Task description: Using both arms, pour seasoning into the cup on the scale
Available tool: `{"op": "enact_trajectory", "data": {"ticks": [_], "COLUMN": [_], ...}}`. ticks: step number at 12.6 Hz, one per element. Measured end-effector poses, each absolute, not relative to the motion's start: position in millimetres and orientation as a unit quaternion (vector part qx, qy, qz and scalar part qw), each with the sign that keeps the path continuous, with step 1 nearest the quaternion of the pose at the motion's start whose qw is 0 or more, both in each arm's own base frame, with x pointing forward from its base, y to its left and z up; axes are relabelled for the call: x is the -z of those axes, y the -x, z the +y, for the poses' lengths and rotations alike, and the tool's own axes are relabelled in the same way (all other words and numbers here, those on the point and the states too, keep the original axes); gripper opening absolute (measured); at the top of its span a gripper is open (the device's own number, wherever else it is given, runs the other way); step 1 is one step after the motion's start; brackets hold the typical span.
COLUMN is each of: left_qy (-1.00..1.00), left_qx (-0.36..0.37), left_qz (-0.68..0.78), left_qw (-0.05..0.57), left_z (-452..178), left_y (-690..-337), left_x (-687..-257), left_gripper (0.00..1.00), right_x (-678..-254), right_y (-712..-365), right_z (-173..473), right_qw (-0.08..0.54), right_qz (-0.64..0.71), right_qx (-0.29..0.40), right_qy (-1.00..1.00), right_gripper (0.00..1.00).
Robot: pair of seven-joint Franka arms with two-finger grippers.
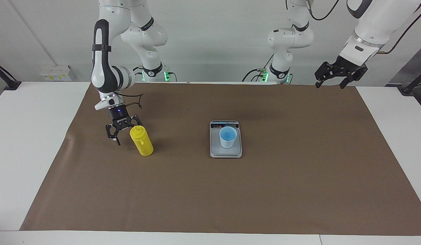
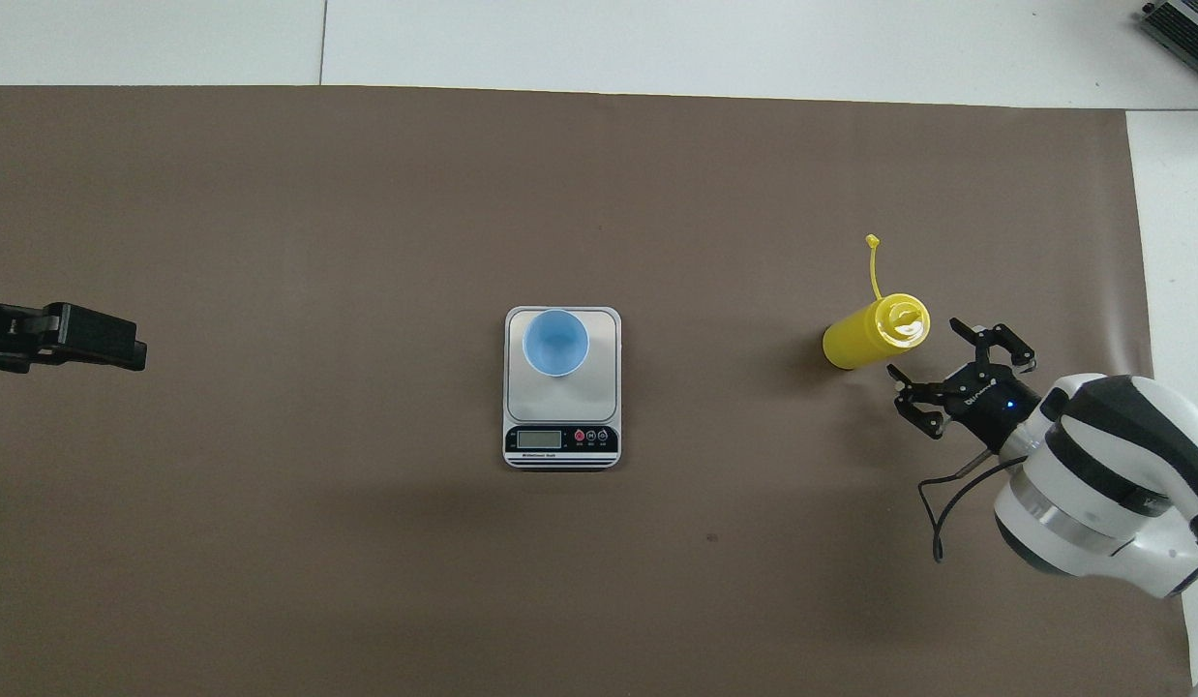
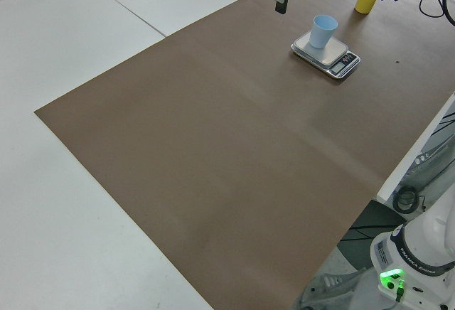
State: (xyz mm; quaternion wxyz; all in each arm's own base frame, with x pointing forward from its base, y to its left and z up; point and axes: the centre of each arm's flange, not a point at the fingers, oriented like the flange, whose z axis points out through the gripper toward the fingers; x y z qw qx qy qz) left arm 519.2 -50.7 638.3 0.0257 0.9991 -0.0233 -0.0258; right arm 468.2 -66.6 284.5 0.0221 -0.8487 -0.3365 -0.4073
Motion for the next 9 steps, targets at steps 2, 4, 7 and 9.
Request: {"op": "enact_trajectory", "data": {"ticks": [2,4,7,9], "left_qy": [-0.999,-0.999,-0.998,-0.998], "left_qx": [0.027,0.036,0.042,0.042], "left_qz": [-0.025,-0.026,-0.026,-0.026], "left_qw": [0.025,0.025,0.025,0.025], "left_z": [-52.6,-52.9,-52.8,-52.8], "left_y": [-518.7,-516.7,-515.4,-515.4], "left_x": [-638.1,-636.6,-635.7,-635.7], "left_gripper": [1.0,1.0,1.0,1.0], "right_x": [-289.1,-297.4,-310.3,-322.6], "right_y": [-469.1,-472.5,-478.6,-487.3], "right_z": [-89.2,-114.5,-144.2,-157.2], "right_qw": [0.001,-0.019,-0.038,-0.051], "right_qz": [-0.366,-0.393,-0.427,-0.458], "right_qx": [0.397,0.389,0.384,0.38], "right_qy": [0.842,0.833,0.818,0.802], "right_gripper": [1.0,1.0,1.0,1.0]}}
